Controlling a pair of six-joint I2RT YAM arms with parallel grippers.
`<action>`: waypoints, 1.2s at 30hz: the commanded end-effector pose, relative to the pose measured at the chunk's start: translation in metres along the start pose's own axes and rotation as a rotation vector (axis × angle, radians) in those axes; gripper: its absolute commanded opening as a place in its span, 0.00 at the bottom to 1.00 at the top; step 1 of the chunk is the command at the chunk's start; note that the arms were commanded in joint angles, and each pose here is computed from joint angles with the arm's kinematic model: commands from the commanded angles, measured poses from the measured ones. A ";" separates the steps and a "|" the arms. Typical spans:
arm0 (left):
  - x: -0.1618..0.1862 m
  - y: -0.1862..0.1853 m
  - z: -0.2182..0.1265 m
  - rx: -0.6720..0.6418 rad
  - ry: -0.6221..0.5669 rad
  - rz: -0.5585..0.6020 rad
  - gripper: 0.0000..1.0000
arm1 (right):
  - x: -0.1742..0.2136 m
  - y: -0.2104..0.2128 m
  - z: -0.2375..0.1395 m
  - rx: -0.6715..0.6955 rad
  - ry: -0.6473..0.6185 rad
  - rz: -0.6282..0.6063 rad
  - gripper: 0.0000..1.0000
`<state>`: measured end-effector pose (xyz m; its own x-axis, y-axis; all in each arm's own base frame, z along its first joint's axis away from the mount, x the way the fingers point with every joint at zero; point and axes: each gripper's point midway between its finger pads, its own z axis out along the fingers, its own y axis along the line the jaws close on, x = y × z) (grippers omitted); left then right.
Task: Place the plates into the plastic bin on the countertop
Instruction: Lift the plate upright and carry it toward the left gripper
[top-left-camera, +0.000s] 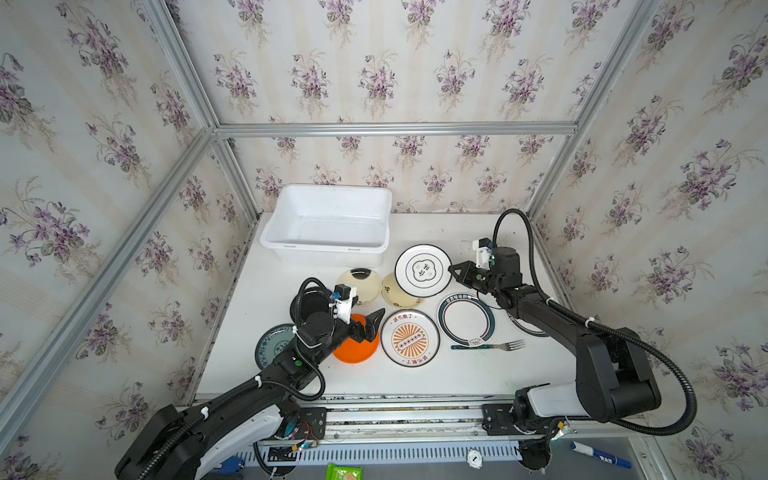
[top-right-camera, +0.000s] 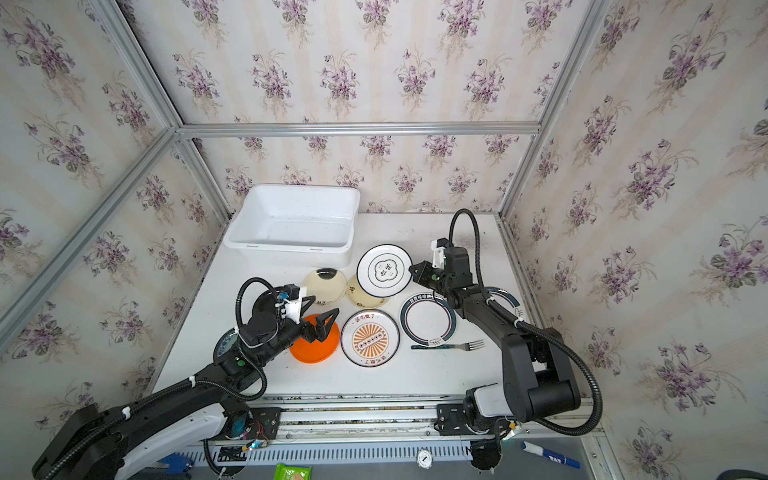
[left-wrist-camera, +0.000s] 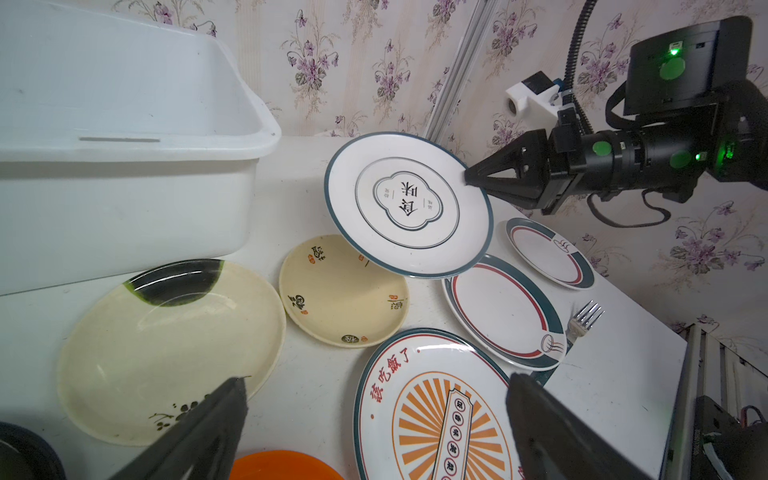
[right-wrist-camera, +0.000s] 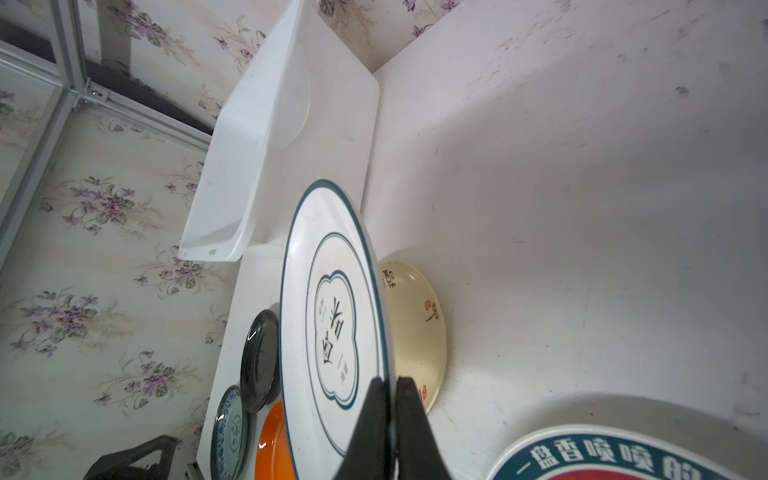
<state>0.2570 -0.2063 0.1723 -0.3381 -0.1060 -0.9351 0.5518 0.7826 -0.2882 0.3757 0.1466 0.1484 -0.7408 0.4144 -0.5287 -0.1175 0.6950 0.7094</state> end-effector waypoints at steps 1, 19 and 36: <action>-0.013 -0.009 0.000 0.045 -0.045 -0.023 0.99 | -0.008 0.026 -0.005 -0.135 -0.056 -0.089 0.00; -0.013 -0.042 0.020 0.228 0.005 -0.114 0.69 | 0.016 0.059 -0.007 -0.347 -0.050 -0.111 0.00; -0.011 0.011 0.035 -0.002 -0.003 -0.255 0.69 | 0.025 0.079 -0.003 -0.507 -0.058 -0.104 0.00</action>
<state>0.2861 -0.2258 0.1712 -0.4683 -0.2499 -0.8475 0.4932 0.7219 -0.4855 0.3462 0.2052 0.1671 -0.7227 0.3840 -0.5746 -0.4102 0.4308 0.8038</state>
